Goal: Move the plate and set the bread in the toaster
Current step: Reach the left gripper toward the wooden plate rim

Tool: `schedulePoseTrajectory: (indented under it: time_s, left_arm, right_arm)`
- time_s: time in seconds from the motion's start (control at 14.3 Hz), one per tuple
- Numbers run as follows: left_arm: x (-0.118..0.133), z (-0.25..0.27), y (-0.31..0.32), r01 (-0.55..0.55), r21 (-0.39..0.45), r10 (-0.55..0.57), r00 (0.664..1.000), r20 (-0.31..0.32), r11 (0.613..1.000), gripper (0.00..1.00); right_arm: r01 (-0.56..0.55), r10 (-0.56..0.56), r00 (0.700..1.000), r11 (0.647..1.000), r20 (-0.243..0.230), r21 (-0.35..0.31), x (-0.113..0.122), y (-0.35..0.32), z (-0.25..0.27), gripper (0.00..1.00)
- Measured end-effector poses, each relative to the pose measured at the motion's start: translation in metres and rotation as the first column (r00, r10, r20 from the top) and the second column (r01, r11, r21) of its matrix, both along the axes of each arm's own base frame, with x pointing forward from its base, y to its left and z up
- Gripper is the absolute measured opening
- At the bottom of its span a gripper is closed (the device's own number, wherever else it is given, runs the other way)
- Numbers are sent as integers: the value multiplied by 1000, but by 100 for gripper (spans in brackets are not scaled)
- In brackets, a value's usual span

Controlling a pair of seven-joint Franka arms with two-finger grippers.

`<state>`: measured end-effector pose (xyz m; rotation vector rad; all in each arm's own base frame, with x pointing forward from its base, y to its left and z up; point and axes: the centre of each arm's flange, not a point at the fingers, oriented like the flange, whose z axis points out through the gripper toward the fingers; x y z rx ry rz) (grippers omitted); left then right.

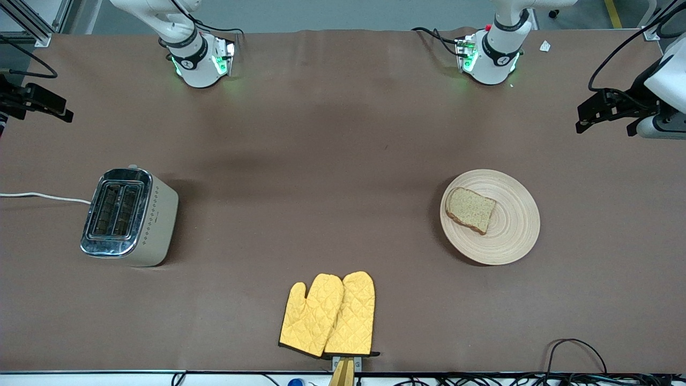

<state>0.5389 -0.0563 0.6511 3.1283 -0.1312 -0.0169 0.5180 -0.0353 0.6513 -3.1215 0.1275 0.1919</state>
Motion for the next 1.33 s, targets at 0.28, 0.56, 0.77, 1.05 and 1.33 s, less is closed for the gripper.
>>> schedulePoseTrajectory:
  time_s: [0.28, 0.56, 0.77, 1.05, 1.33]
  left_arm:
    - [0, 0, 0, 0, 1, 0, 1000, 0, 1000, 100]
    - [-1, -1, -3, 5, 1, -5, 1000, -6, 1000, 100]
    - [-2, -9, -3, 6, 6, -6, 999, -51, 1000, 100]
    - [21, -49, 36, -74, -113, 58, 989, -137, 991, 100]
    - [62, -155, 105, -144, -307, 53, 957, -285, 941, 100]
  right_arm:
    - [0, 0, 1000, 1000, 0, 0, 0, 0, 0, 100]
    - [0, 0, 1000, 1000, 0, 0, 0, 0, 0, 100]
    - [0, 0, 1000, 1000, 0, 0, 0, 0, 0, 100]
    - [0, 0, 1000, 1000, 0, 0, 0, 0, 0, 100]
    - [-1, 1, 1000, 1000, 0, 0, 0, 0, 0, 100]
